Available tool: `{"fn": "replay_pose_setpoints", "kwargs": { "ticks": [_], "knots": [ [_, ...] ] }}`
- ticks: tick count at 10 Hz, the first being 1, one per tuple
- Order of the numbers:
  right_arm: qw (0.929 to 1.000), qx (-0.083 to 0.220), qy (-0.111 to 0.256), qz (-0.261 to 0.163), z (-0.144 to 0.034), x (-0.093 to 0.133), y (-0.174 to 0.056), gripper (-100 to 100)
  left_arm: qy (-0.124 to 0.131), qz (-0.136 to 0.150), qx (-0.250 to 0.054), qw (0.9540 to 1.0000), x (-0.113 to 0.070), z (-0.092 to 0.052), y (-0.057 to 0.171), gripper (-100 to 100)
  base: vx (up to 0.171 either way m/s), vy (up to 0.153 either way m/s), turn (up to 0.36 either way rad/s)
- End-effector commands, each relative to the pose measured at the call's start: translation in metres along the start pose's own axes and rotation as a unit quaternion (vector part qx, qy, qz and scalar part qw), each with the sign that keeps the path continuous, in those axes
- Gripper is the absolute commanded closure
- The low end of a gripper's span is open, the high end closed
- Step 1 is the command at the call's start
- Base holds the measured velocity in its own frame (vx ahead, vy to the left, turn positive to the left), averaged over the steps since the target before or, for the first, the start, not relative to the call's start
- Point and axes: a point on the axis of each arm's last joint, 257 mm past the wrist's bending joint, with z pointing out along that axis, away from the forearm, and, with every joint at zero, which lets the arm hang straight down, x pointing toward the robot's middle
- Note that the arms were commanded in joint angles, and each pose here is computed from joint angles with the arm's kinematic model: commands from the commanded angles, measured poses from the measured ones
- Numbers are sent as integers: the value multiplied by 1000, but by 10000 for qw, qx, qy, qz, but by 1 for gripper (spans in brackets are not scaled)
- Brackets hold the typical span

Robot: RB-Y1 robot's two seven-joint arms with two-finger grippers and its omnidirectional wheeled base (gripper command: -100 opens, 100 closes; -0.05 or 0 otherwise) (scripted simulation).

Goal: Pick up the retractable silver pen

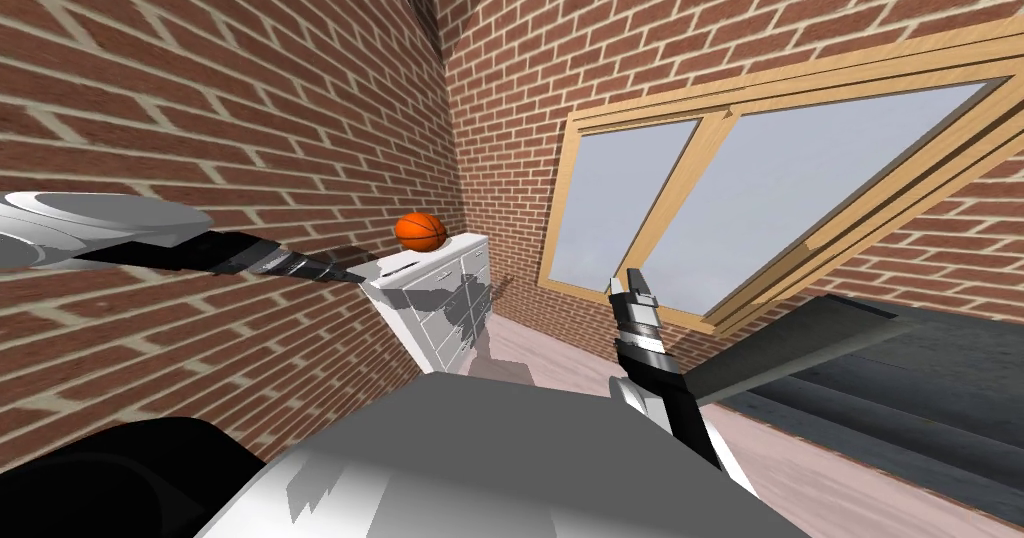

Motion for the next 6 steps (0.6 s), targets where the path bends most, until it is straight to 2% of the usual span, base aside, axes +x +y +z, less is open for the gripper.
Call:
{"fn": "replay_pose_setpoints", "kwargs": {
  "ticks": [1, 2, 4, 5, 6],
  "knots": [
    [10000, 0, 0, 0, 0, 0, 0, 0, 32, 3, -15, 10000, 1, 0, 2, -100, 26, -13, 2],
    [10000, 0, 0, 0, 0, 0, 0, 0, 270, -15, -132, 9995, 6, -10, 7, -100, 85, -82, -209],
    [10000, 0, 0, 0, 0, 0, 0, 0, 270, -15, -132, 9995, 6, -10, 7, -100, 78, -68, -24],
    [10000, 0, 0, 0, 0, 0, 0, 0, 529, -66, -229, 9983, 14, -19, 11, -100, 145, -91, -182],
    [10000, 1, 0, 0, 0, 0, 0, 0, 477, -78, -199, 9986, 11, -19, 9, -100, 148, -88, -113]
  ]
}}
